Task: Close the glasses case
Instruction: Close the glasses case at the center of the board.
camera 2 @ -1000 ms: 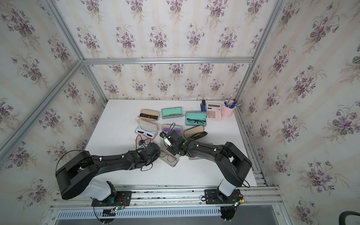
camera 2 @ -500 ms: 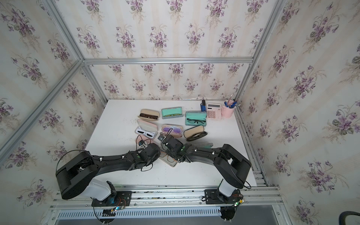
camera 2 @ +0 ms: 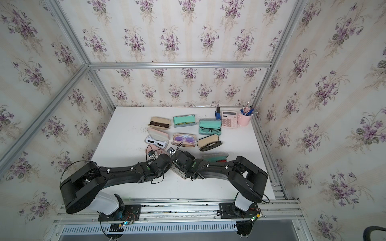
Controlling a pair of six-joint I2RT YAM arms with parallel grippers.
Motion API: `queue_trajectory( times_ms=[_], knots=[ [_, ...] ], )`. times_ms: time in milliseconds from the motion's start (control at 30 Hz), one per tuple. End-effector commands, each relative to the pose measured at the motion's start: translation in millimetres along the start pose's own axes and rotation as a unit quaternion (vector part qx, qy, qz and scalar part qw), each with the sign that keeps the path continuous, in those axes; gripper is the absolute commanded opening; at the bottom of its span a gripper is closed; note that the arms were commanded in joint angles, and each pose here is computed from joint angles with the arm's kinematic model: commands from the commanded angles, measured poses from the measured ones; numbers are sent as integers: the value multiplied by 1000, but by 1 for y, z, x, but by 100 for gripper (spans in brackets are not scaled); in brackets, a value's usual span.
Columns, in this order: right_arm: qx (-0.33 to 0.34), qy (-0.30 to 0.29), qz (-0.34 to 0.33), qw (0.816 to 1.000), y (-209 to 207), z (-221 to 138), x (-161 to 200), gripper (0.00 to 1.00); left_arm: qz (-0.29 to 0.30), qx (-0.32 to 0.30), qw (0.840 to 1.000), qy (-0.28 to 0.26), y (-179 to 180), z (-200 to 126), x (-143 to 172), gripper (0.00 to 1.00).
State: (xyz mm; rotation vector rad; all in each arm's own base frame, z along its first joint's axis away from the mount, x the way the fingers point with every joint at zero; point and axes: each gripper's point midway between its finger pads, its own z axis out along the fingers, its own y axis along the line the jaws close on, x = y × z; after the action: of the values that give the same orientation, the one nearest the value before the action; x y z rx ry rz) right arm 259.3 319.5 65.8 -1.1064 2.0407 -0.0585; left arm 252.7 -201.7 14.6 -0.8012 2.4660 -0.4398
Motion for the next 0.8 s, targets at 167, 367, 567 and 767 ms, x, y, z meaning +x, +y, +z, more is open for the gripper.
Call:
queue_trajectory(
  times_ms=[167, 367, 567, 767],
  knots=[
    [-101, -11, 90, 991, 50, 1, 0, 0, 18, -14, 995, 98, 14, -2, 39, 0],
    [-112, -16, 102, 988, 58, -3, 1, 0, 16, -13, 995, 96, 15, -2, 39, 0],
    [-129, -17, 118, 984, 67, -6, 5, 0, 16, -12, 995, 96, 15, -2, 39, 0],
    [-141, -21, 126, 982, 74, -9, 6, 0, 17, -11, 995, 96, 15, -2, 40, 0]
  ],
)
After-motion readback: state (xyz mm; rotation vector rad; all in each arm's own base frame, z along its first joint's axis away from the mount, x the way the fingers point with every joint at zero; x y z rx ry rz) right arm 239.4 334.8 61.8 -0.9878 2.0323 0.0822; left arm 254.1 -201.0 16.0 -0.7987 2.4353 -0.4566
